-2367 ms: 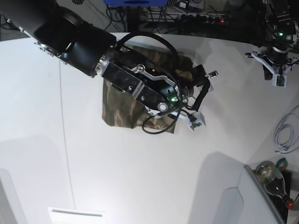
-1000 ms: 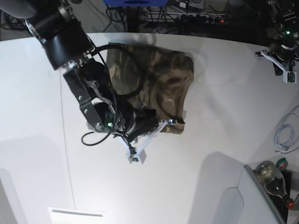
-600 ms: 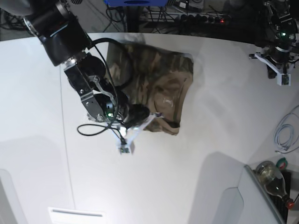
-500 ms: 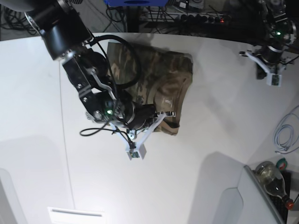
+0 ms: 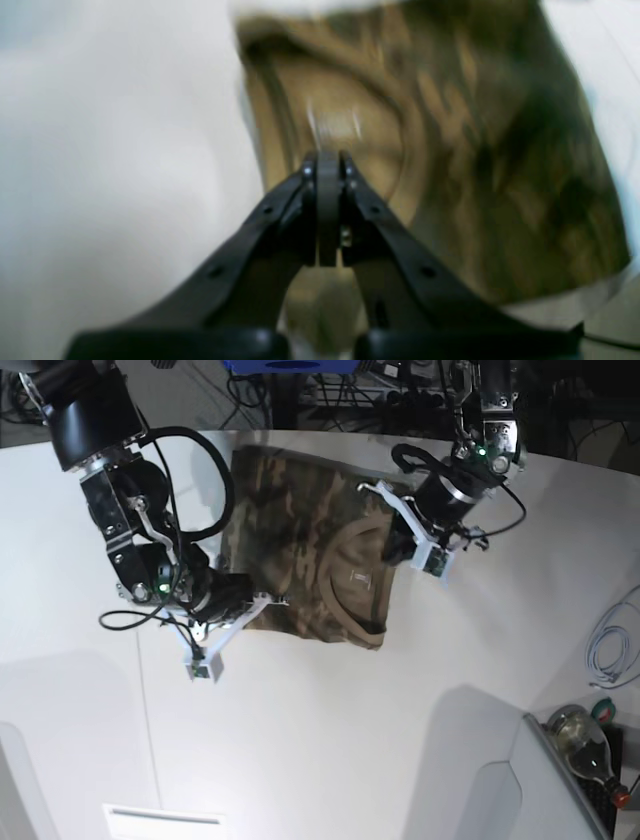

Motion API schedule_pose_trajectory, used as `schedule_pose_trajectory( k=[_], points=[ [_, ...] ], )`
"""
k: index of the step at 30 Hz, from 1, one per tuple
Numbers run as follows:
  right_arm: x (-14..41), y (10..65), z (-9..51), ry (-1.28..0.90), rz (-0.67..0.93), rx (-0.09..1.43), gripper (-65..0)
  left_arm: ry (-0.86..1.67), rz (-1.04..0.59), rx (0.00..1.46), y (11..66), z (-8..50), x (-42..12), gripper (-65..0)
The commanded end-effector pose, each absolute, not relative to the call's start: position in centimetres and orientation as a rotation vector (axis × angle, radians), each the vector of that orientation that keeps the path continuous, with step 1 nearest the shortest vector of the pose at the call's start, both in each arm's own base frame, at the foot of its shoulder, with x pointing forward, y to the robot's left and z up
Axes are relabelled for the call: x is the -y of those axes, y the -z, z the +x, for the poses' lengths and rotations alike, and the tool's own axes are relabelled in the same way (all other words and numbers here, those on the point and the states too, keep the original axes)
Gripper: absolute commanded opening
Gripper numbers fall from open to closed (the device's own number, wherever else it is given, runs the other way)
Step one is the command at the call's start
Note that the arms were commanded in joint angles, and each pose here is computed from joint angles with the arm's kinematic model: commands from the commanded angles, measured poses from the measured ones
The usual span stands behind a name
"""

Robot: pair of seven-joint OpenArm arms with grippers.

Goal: Layout the t-shirt on the table in an organized manner, then fold the t-shirt properly

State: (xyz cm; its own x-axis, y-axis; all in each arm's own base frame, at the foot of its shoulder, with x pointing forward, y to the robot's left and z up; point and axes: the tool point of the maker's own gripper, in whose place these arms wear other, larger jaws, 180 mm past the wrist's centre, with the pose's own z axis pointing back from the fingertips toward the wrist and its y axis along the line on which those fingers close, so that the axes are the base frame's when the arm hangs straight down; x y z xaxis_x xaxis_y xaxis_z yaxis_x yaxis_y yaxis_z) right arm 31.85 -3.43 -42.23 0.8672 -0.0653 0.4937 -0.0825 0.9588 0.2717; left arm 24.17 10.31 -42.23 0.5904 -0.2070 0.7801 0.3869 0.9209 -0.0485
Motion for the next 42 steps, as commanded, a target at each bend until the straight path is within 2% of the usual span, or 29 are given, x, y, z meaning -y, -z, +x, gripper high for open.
schedule_pose_trajectory(
  k=[1,5,8,13,17,19,24,27,34,38,42],
  points=[
    [3.9,41.6,33.4,-0.004,0.283,0.562,-63.6,0.338,-0.220,0.894,42.1,24.9,-10.8,-65.0],
    [5.7,44.5,33.6,0.032,0.225,0.527,-63.6,0.327,-0.216,0.818,44.8,24.3,-12.3,-65.0],
    [5.9,44.8,33.7,0.036,0.218,0.526,-63.6,0.302,-0.183,0.825,44.8,25.0,-13.2,-65.0],
    [3.4,39.6,32.5,-0.010,0.319,0.609,-63.6,0.326,-0.157,0.917,41.6,26.6,-13.1,-65.0],
    [1.8,37.6,28.7,-0.046,0.386,0.588,-63.6,0.355,-0.152,0.970,39.3,26.4,-12.4,-65.0],
    [1.5,38.7,26.9,-0.049,0.393,0.547,-63.6,0.361,-0.163,0.971,39.2,26.2,-11.8,-65.0],
    [2.1,44.3,25.1,-0.025,0.333,0.459,-63.6,0.339,-0.219,0.852,43.9,25.2,-10.8,-65.0],
    [2.6,45.8,24.8,-0.019,0.311,0.437,-63.6,0.321,-0.225,0.799,45.9,25.0,-11.3,-65.0],
    [2.9,40.4,25.6,0.024,0.375,0.583,-63.6,0.220,-0.216,0.991,39.6,28.0,-14.2,-65.0],
    [6.0,39.1,26.1,0.083,0.337,0.642,-63.5,0.209,-0.235,0.971,38.2,29.0,-15.4,-65.0],
    [9.7,39.1,26.6,0.141,0.276,0.659,-63.5,0.140,-0.332,0.965,38.1,30.5,-15.1,-65.0]
  ],
)
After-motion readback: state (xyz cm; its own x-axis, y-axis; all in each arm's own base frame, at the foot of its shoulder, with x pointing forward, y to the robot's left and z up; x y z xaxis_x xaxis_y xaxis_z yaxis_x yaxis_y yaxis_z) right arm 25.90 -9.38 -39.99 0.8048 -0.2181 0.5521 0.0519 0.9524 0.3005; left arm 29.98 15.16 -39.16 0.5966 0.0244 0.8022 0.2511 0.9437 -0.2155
